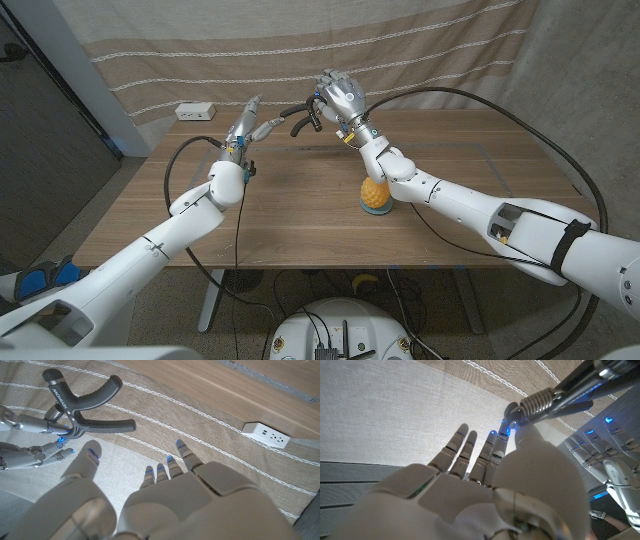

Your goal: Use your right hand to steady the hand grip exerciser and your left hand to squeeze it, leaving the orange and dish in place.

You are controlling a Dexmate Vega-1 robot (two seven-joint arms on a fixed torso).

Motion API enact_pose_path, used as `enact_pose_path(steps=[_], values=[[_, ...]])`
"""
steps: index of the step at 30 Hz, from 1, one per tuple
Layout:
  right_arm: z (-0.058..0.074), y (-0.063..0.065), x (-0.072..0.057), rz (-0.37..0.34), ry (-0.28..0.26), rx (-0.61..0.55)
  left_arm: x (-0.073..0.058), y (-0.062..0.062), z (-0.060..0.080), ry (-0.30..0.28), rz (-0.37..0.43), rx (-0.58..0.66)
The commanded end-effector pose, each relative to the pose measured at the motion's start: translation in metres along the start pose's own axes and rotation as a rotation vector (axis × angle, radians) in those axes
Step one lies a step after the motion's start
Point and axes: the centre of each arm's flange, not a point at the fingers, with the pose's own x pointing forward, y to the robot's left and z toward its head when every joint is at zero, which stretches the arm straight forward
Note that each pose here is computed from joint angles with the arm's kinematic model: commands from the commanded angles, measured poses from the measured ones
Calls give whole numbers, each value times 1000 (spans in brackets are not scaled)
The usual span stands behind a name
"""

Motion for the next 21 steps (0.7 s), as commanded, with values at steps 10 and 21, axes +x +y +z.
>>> enact_pose_path(steps=[10, 21], values=[[10, -12, 8, 21, -26, -55, 7, 1, 13, -53, 5, 124], [21, -19, 14, 24, -49, -104, 5, -2, 16, -43, -12, 195]])
